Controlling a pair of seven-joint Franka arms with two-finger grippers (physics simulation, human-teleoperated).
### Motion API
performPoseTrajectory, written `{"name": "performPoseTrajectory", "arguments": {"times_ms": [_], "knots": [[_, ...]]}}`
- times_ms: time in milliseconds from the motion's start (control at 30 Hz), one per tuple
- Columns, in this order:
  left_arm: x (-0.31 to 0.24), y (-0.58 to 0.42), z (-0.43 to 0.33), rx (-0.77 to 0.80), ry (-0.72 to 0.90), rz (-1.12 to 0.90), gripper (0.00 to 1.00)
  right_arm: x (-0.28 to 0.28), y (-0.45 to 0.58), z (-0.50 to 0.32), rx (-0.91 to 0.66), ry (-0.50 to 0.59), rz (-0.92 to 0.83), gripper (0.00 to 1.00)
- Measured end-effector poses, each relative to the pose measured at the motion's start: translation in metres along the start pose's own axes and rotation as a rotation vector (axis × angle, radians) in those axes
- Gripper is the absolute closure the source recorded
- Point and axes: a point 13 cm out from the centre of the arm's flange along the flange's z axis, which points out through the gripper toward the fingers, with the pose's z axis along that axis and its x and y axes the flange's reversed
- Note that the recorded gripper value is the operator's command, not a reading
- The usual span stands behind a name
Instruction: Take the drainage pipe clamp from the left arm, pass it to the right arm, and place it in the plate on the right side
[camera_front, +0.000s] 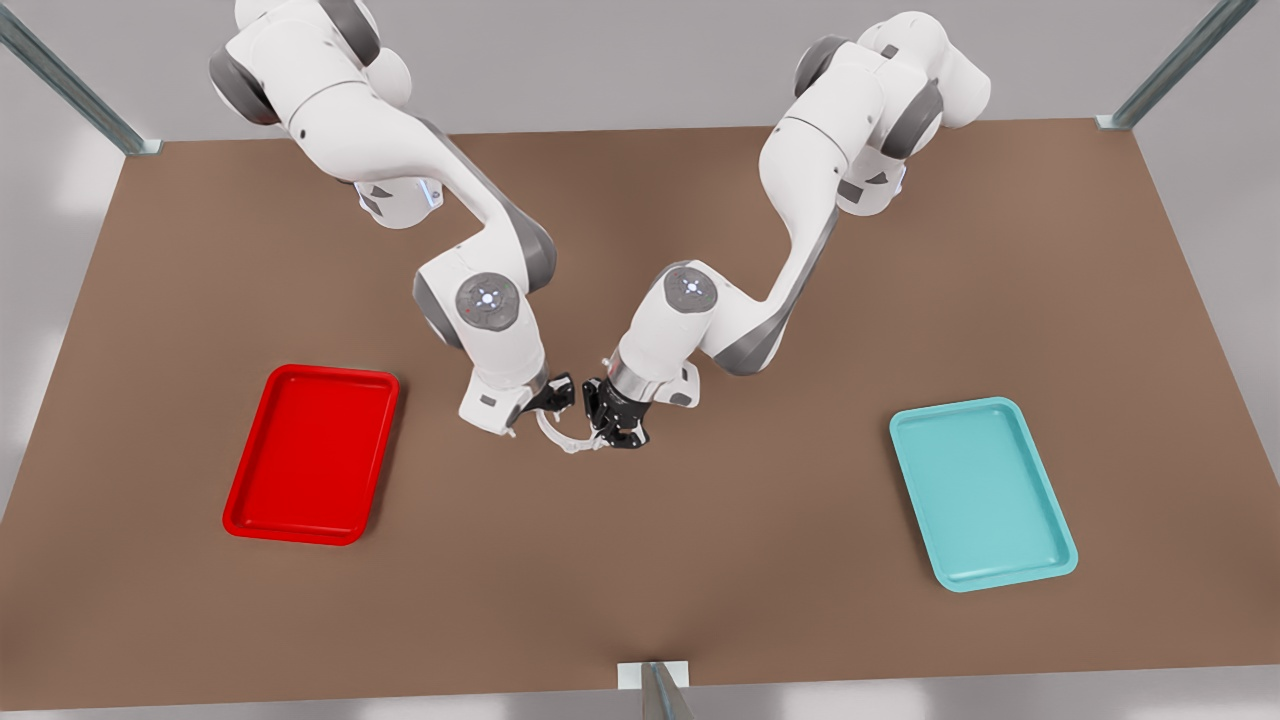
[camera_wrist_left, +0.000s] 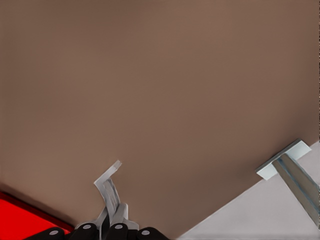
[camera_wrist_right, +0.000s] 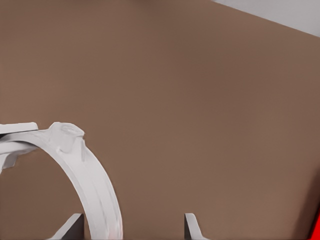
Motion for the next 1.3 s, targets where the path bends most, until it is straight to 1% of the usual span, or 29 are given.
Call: {"name": "performPoseTrajectory", "arguments": {"times_ms": [33, 100, 133, 233, 267, 300, 333, 367, 400, 533, 733, 833, 967, 1067, 1167, 1233, 1300], "knots": [[0.0, -0.001, -0.001, -0.001, 0.0, -0.003, 0.79, -0.001, 0.003, 0.002, -0.004, -0.006, -0.001, 0.25], [0.0, -0.001, -0.001, -0.003, 0.0, -0.007, 0.79, -0.005, 0.006, 0.004, -0.012, -0.021, -0.002, 0.43], [0.0, -0.001, -0.001, -0.004, 0.0, -0.008, 0.79, -0.006, 0.007, 0.004, -0.015, -0.028, -0.001, 0.49], [-0.001, -0.002, 0.0, -0.006, -0.001, -0.012, 0.79, -0.01, 0.009, 0.002, -0.021, -0.045, 0.001, 0.67], [-0.001, -0.001, 0.0, -0.007, -0.001, -0.013, 0.79, -0.011, 0.01, 0.002, -0.023, -0.049, 0.002, 0.7], [-0.001, -0.001, 0.0, -0.008, -0.001, -0.014, 0.0, -0.012, 0.01, 0.002, -0.025, -0.052, 0.003, 0.7], [-0.001, 0.0, 0.0, -0.008, -0.001, -0.012, 0.0, -0.013, 0.009, 0.001, -0.026, -0.055, 0.005, 0.7], [0.0, 0.001, 0.0, -0.007, -0.002, -0.009, 0.0, -0.013, 0.009, 0.001, -0.026, -0.057, 0.006, 0.72], [0.0, 0.001, 0.0, -0.003, -0.002, -0.002, 0.0, -0.014, 0.009, 0.001, -0.027, -0.059, 0.007, 0.79], [0.001, -0.001, -0.003, 0.02, -0.001, 0.026, 0.0, -0.016, 0.008, 0.0, -0.031, -0.066, 0.012, 0.79], [0.002, -0.001, -0.005, 0.001, 0.0, 0.0, 0.0, -0.019, -0.004, -0.001, -0.03, -0.071, 0.029, 0.79], [-0.001, -0.005, -0.007, -0.005, -0.01, -0.014, 0.0, -0.015, -0.041, 0.0, -0.016, -0.06, 0.068, 0.79], [-0.012, -0.039, -0.015, -0.029, -0.036, -0.078, 0.0, 0.005, -0.115, 0.01, -0.05, -0.014, 0.15, 0.79], [-0.031, -0.085, -0.026, -0.071, -0.069, -0.17, 0.0, 0.021, -0.168, 0.019, -0.042, 0.012, 0.196, 0.79], [-0.068, -0.157, -0.049, -0.081, -0.132, -0.192, 0.0, 0.04, -0.228, 0.036, -0.034, 0.045, 0.248, 0.79], [-0.101, -0.202, -0.068, -0.092, -0.186, -0.151, 0.0, 0.053, -0.267, 0.05, -0.036, 0.068, 0.28, 0.79], [-0.13, -0.238, -0.094, -0.089, -0.249, -0.033, 0.0, 0.063, -0.297, 0.059, -0.04, 0.082, 0.295, 0.79]]}}
